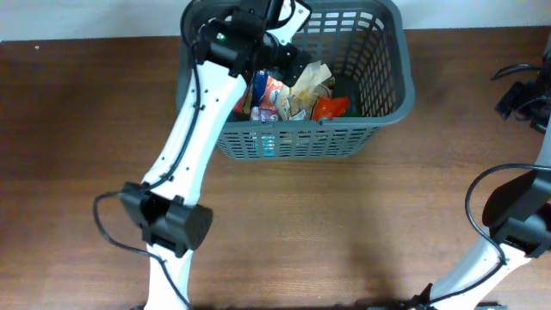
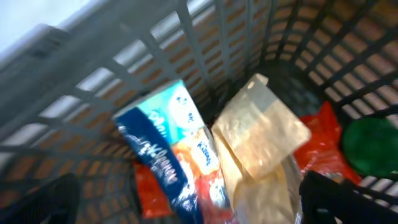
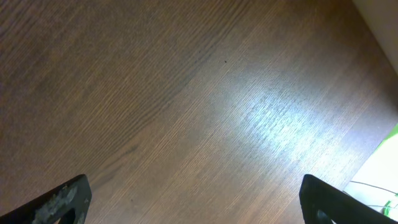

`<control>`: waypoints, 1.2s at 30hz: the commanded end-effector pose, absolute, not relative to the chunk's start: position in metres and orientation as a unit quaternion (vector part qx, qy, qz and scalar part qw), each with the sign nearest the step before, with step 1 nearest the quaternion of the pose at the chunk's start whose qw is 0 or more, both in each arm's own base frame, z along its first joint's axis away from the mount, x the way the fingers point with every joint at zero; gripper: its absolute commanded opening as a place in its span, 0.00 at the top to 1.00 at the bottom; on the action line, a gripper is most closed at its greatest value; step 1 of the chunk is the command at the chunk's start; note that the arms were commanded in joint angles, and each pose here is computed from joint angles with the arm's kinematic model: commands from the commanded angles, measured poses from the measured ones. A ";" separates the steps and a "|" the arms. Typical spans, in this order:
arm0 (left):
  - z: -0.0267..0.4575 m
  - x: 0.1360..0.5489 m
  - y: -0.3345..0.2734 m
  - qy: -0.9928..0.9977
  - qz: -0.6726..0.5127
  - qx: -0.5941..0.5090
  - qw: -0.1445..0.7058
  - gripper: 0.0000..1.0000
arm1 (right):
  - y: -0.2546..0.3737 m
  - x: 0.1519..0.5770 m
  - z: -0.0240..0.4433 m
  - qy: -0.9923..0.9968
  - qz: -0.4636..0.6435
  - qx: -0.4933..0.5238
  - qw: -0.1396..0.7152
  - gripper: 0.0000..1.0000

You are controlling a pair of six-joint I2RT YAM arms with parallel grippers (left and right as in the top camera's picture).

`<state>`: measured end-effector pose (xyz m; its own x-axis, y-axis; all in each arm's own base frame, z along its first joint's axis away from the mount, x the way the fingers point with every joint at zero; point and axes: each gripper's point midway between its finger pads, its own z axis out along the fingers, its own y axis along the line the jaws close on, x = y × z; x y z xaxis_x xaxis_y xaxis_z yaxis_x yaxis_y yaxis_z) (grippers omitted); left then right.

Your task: Pack container

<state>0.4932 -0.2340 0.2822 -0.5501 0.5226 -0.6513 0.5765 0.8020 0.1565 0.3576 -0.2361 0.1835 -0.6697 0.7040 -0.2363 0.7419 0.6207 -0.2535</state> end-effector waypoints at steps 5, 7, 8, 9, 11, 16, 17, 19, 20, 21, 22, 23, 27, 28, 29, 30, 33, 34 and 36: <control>0.443 0.429 -0.142 0.839 0.007 0.235 0.492 0.01 | -0.239 0.356 0.183 0.894 -0.167 0.412 0.057 0.01; 0.450 0.412 -0.115 0.847 0.028 0.214 0.486 0.01 | -0.239 0.356 0.183 0.894 -0.167 0.412 0.057 0.01; 0.452 0.402 -0.102 0.852 0.034 0.206 0.480 0.01 | -0.239 0.356 0.183 0.894 -0.167 0.412 0.057 0.01; 0.453 0.390 -0.089 0.859 0.040 0.197 0.471 0.01 | -0.239 0.356 0.183 0.894 -0.167 0.412 0.057 0.01; 0.453 0.370 -0.068 0.870 0.049 0.183 0.455 0.01 | -0.239 0.356 0.183 0.894 -0.167 0.412 0.057 0.01; 0.453 0.331 -0.035 0.886 0.065 0.156 0.431 0.01 | -0.239 0.356 0.183 0.894 -0.167 0.412 0.057 0.01; 0.453 0.326 -0.031 0.889 0.067 0.152 0.428 0.01 | -0.239 0.356 0.183 0.894 -0.167 0.412 0.057 0.01; 0.452 0.310 -0.021 0.895 0.071 0.143 0.417 0.01 | -0.239 0.356 0.183 0.894 -0.167 0.412 0.057 0.01; 0.451 0.302 -0.018 0.898 0.072 0.138 0.412 0.01 | -0.239 0.356 0.183 0.894 -0.167 0.412 0.057 0.01; 0.451 0.293 -0.015 0.900 0.072 0.133 0.408 0.01 | -0.239 0.356 0.183 0.894 -0.167 0.412 0.057 0.01; 0.453 0.287 -0.013 0.900 0.070 0.125 0.411 0.01 | -0.239 0.356 0.183 0.894 -0.167 0.412 0.057 0.01; 0.456 0.280 -0.014 0.899 0.063 0.119 0.417 0.01 | -0.239 0.356 0.183 0.894 -0.167 0.412 0.057 0.01; 0.466 0.250 -0.013 0.890 0.050 0.106 0.440 0.01 | -0.239 0.356 0.183 0.894 -0.167 0.412 0.057 0.01; 0.466 0.242 -0.014 0.889 0.046 0.107 0.442 0.01 | -0.239 0.356 0.183 0.894 -0.167 0.412 0.057 0.01; 0.464 0.231 -0.015 0.889 0.037 0.108 0.443 0.01 | -0.239 0.356 0.183 0.894 -0.167 0.412 0.057 0.01; 0.460 0.219 -0.016 0.891 0.028 0.104 0.442 0.01 | -0.239 0.356 0.183 0.894 -0.167 0.412 0.057 0.01; 0.440 0.188 -0.013 0.899 0.021 0.089 0.429 0.01 | -0.239 0.356 0.183 0.894 -0.167 0.412 0.057 0.01; 0.433 0.179 -0.011 0.901 0.018 0.083 0.425 0.01 | -0.239 0.356 0.183 0.894 -0.167 0.412 0.057 0.01; 0.416 0.155 -0.009 0.905 0.010 0.065 0.420 0.01 | -0.239 0.356 0.183 0.894 -0.167 0.412 0.057 0.01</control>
